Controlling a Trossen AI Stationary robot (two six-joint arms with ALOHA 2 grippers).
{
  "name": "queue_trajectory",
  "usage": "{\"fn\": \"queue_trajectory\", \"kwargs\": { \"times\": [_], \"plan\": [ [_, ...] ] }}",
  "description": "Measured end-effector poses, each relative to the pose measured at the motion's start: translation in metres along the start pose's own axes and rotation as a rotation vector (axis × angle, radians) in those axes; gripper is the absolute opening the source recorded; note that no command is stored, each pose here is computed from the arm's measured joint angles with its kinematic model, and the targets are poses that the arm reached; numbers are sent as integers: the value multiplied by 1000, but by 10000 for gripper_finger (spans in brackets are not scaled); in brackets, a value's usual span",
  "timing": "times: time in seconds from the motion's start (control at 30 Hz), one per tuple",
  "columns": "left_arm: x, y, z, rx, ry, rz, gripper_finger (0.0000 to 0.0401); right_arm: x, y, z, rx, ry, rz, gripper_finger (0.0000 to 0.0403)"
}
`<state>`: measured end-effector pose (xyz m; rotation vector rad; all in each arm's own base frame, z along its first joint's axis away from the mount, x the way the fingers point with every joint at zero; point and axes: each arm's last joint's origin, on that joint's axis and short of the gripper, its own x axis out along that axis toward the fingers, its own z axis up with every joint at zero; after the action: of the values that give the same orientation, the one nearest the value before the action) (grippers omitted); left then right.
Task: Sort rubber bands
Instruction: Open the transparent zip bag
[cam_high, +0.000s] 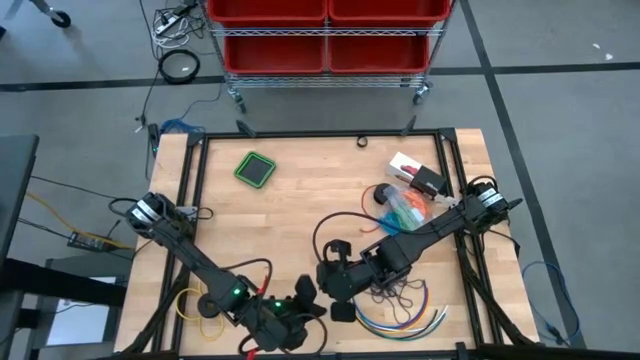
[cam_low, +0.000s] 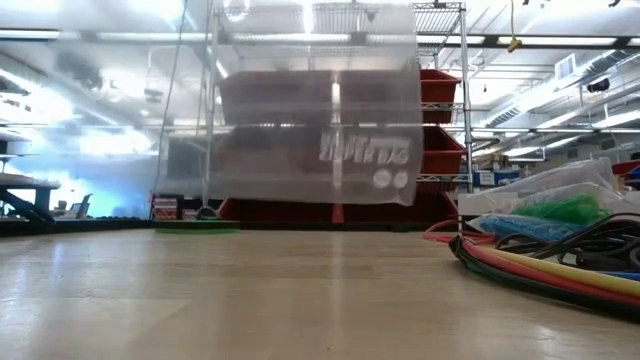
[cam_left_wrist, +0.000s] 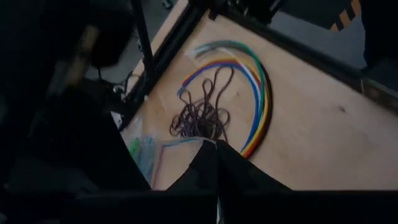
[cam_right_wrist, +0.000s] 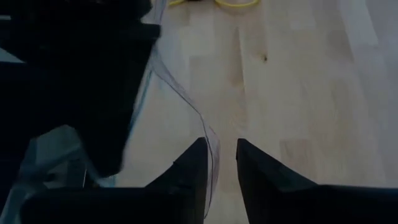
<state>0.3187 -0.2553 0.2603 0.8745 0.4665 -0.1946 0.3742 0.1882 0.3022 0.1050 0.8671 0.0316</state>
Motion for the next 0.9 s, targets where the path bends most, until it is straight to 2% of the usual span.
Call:
{"fn": "queue_trajectory", "kwargs": {
  "times": [0.27,0.47,0.63,0.9],
  "plan": [
    [-1,1,3,39,-6,43,1,0,3,2,-22,-6,59,75],
    [-1,2,3,40,-3,50,1,15,4,-7,-25,-16,126,75],
    [-2,2,3,38,-4,47,1,23,0,-13,-12,-22,53,63],
    [-3,-1,3,-8,-14,11,1,14,-1,-4,-18,-54,-6,5]
  ]
}}
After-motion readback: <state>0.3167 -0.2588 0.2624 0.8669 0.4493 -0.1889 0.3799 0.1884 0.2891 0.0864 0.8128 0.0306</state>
